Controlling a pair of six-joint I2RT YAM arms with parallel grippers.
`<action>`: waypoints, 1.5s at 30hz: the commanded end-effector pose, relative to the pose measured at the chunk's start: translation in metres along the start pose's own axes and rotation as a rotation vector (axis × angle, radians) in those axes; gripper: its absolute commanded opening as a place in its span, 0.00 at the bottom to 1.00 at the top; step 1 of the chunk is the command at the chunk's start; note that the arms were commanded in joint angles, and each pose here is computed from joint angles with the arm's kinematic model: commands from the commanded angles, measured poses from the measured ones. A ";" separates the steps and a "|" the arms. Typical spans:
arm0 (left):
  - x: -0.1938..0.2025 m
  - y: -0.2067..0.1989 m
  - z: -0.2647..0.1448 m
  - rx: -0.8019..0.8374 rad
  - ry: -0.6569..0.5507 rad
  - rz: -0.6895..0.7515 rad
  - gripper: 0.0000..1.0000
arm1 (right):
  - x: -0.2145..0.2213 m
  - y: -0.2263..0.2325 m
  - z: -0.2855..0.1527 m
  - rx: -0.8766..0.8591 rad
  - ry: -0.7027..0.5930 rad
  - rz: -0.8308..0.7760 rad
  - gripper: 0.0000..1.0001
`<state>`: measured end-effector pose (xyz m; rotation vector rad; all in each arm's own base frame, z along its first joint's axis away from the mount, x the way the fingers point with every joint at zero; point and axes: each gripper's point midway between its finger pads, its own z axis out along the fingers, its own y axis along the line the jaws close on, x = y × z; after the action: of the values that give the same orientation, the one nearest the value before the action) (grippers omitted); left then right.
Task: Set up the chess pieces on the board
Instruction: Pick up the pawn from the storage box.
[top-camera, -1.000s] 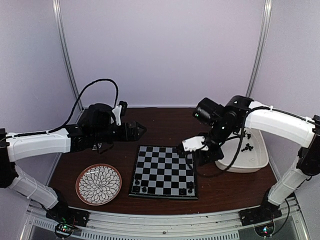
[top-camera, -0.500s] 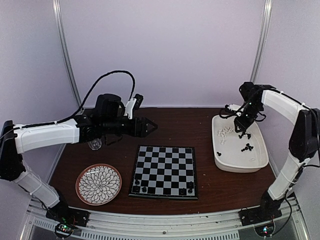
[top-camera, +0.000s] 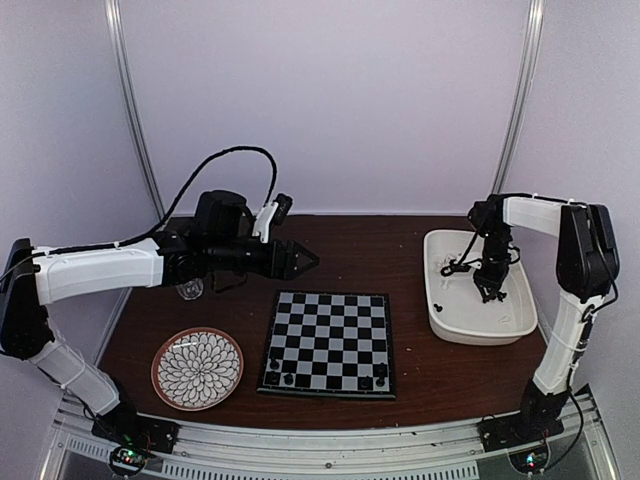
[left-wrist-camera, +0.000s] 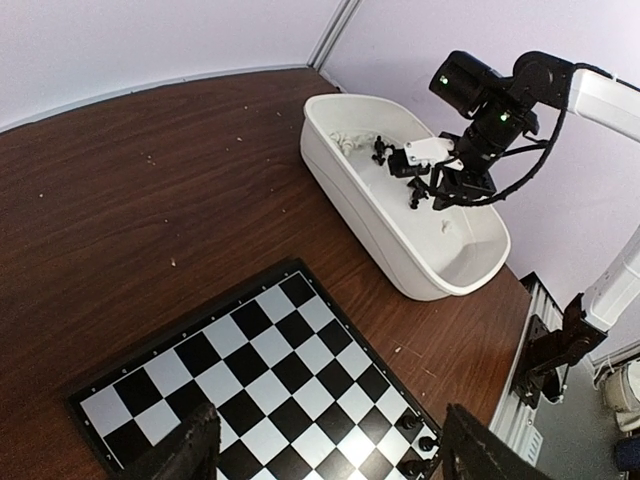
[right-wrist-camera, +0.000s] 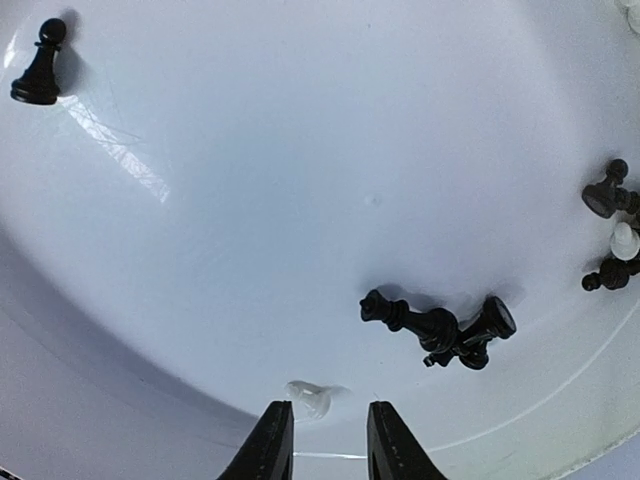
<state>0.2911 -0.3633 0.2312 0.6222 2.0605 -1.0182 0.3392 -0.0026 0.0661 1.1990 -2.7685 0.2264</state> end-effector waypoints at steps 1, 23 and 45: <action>-0.004 -0.008 0.000 0.030 -0.007 0.019 0.76 | -0.003 -0.023 -0.010 0.096 0.007 -0.050 0.29; 0.004 -0.003 -0.011 -0.001 -0.013 -0.010 0.76 | -0.078 -0.110 -0.006 0.156 -0.074 0.426 0.34; 0.006 -0.002 -0.010 -0.003 -0.005 -0.013 0.76 | -0.067 -0.114 0.040 0.047 -0.047 0.530 0.30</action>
<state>0.2852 -0.3565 0.2246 0.6050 2.0844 -1.0185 0.4716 -0.0255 0.0505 0.5217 -3.1247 0.3220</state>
